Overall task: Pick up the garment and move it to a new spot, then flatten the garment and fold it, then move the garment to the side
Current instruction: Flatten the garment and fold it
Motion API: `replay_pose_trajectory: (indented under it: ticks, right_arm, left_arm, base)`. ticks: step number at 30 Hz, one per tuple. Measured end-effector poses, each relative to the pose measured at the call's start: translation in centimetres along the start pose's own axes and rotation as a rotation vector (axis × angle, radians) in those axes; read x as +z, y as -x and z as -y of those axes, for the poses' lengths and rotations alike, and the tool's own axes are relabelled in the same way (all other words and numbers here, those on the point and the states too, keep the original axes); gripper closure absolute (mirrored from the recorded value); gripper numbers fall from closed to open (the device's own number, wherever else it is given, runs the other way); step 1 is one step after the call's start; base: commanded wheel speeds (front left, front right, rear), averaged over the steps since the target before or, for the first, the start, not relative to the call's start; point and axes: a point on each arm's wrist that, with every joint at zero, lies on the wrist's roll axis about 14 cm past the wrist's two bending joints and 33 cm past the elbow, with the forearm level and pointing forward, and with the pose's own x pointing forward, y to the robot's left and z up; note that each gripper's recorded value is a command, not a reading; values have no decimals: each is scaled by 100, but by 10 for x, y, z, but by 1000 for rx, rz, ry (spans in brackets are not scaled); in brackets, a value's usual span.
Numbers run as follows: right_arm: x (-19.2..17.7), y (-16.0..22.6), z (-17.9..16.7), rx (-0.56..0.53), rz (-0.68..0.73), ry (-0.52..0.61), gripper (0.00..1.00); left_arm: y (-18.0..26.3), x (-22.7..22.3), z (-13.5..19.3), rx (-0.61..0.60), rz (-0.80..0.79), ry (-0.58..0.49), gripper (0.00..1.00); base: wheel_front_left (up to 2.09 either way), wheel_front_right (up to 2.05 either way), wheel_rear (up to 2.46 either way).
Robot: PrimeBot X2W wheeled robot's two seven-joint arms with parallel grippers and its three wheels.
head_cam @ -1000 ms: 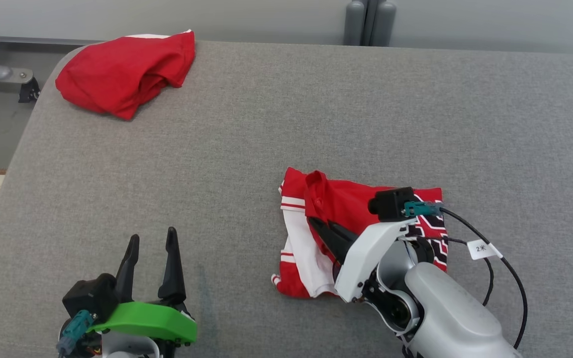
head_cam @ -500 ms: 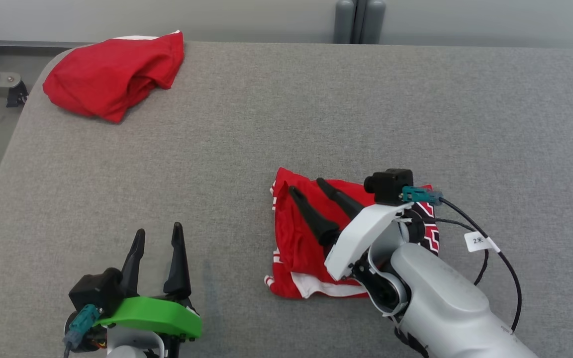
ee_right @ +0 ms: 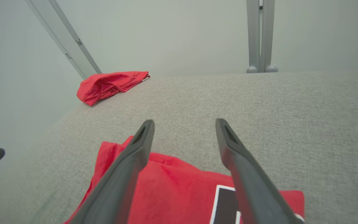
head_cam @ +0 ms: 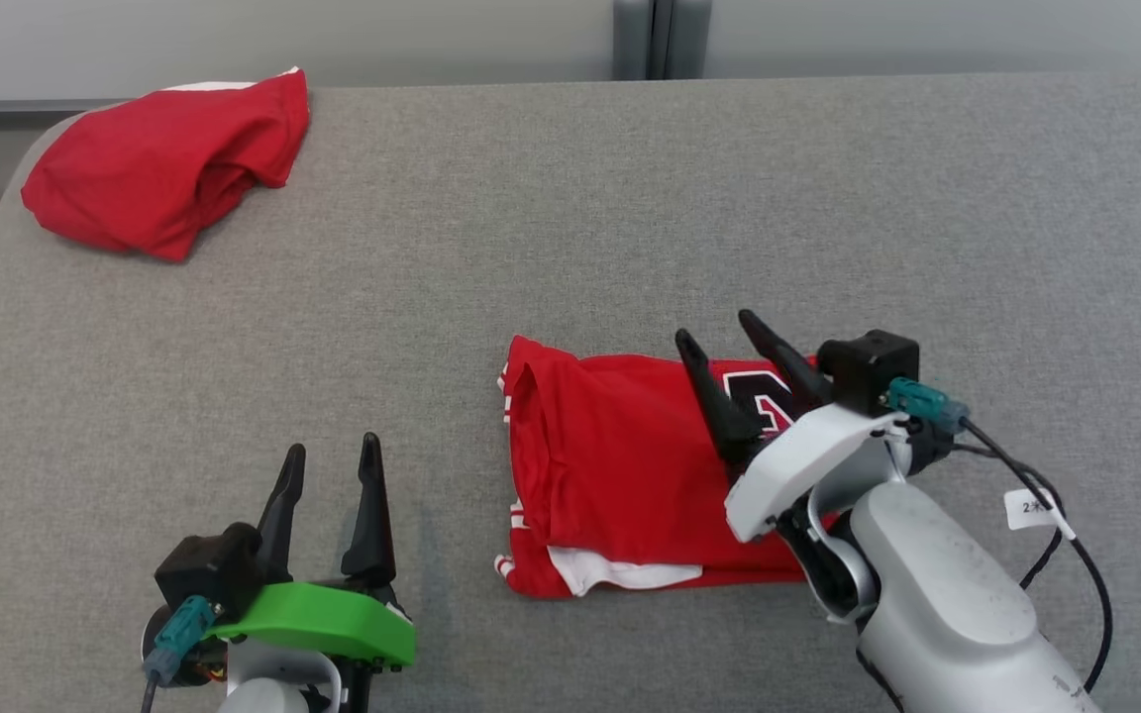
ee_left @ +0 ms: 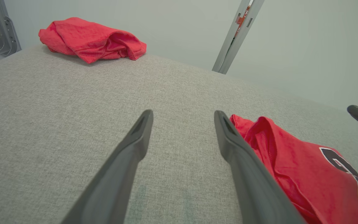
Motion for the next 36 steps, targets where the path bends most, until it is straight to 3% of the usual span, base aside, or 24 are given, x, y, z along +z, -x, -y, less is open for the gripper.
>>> replay_pose_trajectory:
  ticks: [3,5,7,8,19,26,32,35,36]
  right_arm:
    - [-20,6,-17,42,-68,13,3]
    - [-34,8,-30,79,-114,16,64]
    - [-46,10,-43,116,-159,18,95]
    - [-53,10,-50,136,-186,19,100]
    - [-106,6,-83,259,-373,66,100]
    - [-110,3,-126,402,-379,60,100]
    - [-93,-4,-129,414,-296,57,100]
    - [-73,-11,-119,375,-212,44,42]
    - [-65,-13,-113,355,-181,41,0]
  left_arm:
    - [-1,-2,0,-1,-7,-1,0]
    - [-2,-2,-2,4,-5,-1,0]
    - [-1,-1,-4,13,-3,0,0]
    - [-1,-1,-6,19,-2,0,0]
    - [10,5,-31,106,20,12,0]
    - [17,8,-44,150,32,14,0]
    - [15,10,-43,150,42,14,0]
    - [12,12,-39,131,47,11,0]
    - [11,12,-36,121,49,9,0]
  base:
    - [0,0,0]
    - [0,0,0]
    - [0,0,0]
    - [0,0,0]
    - [0,0,0]
    - [0,0,0]
    - [0,0,0]
    - [0,0,0]
    - [0,0,0]
